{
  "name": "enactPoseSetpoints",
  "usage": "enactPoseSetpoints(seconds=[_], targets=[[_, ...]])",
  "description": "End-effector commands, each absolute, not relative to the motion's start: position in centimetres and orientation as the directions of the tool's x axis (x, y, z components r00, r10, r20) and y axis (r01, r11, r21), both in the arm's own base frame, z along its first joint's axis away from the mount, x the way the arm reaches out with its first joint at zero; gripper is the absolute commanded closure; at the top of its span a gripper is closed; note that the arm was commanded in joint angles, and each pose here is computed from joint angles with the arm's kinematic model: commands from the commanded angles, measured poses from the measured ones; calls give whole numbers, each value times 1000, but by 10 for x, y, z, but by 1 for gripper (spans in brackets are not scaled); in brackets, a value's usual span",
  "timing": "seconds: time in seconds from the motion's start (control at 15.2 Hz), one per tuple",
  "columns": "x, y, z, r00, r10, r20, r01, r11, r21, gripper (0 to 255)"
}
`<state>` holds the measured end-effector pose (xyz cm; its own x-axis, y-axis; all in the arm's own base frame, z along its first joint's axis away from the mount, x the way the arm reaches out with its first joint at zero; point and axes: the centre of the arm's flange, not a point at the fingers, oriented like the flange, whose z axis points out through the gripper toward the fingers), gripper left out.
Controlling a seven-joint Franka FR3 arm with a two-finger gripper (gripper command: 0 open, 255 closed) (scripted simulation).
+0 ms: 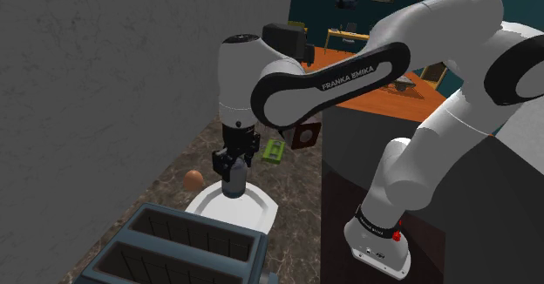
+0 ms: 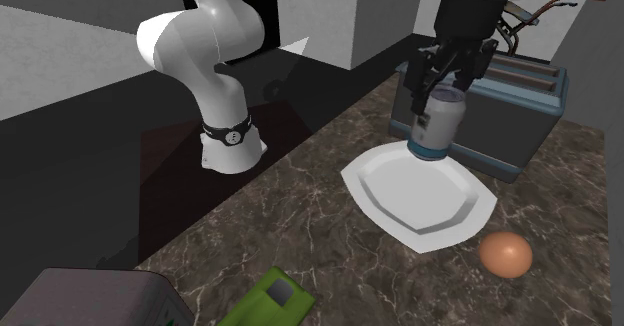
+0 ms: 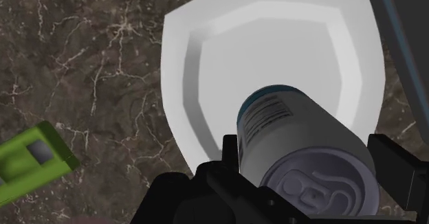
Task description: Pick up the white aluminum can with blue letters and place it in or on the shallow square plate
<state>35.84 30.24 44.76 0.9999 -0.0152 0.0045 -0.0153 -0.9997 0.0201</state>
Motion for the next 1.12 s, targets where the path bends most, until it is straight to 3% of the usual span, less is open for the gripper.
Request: enactPoseSetpoints(seconds=[0.0, 1.06], targets=[[358, 304, 438, 1000, -15, 5, -15, -1000, 19, 255], [358, 304, 355, 1000, -15, 5, -15, -1000, 19, 255]])
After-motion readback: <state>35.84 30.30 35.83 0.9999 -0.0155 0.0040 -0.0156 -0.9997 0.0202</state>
